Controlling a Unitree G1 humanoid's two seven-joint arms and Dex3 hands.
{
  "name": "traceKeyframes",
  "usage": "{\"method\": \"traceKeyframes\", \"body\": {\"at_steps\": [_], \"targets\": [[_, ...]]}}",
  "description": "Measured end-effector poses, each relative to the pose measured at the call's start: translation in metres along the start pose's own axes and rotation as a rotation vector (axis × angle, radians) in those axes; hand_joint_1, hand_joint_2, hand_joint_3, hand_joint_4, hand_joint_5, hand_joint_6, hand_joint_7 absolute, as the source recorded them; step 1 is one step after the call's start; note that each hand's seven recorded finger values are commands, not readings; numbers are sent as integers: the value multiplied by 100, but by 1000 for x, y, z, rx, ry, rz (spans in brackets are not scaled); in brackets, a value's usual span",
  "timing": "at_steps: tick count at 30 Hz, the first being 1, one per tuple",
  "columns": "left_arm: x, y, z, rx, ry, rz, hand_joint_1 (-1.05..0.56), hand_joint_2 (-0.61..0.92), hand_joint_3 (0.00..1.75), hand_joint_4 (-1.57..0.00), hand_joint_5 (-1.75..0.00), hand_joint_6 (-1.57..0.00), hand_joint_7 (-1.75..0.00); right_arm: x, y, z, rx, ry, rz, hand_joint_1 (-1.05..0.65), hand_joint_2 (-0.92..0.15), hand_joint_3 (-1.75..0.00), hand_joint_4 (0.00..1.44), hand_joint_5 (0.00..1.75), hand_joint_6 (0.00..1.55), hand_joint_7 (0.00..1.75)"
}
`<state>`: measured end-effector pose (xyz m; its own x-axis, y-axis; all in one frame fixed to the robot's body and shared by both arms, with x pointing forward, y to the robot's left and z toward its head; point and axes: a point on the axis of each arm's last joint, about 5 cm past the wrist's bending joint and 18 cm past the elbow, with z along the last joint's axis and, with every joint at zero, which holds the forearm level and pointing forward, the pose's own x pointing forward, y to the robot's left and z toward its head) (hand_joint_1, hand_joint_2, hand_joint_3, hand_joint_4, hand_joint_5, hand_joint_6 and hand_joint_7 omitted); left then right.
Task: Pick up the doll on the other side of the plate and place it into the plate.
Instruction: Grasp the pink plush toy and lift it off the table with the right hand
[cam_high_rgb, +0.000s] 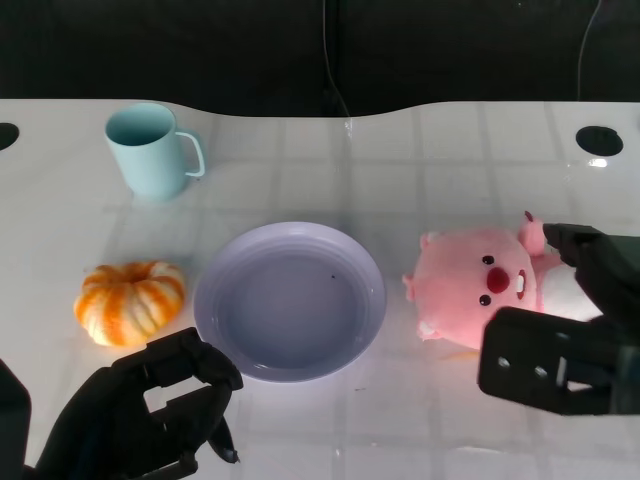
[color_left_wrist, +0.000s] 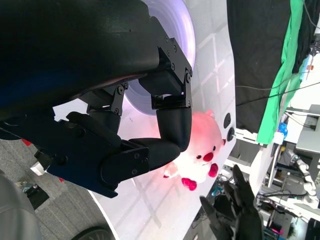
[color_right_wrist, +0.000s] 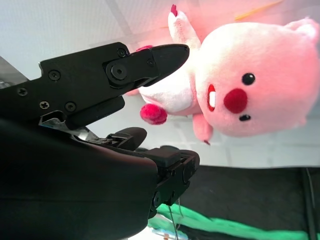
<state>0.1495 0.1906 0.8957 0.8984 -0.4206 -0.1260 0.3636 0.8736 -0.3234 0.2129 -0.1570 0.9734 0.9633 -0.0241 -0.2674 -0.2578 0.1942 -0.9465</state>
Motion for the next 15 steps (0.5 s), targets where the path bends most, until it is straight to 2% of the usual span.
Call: {"method": "traceKeyframes", "body": {"at_steps": [10, 15], "targets": [[0, 1, 0, 2, 3, 5, -42, 68, 84, -68, -175, -68, -137, 33, 16, 13, -32, 56, 54, -79, -92, -15, 25, 20, 16, 1], [-1, 2, 1, 4, 0, 12, -43, 69, 82, -69, -175, -69, -136, 47, 24, 12, -64, 93, 56, -80, -92, -15, 24, 20, 17, 1]]}}
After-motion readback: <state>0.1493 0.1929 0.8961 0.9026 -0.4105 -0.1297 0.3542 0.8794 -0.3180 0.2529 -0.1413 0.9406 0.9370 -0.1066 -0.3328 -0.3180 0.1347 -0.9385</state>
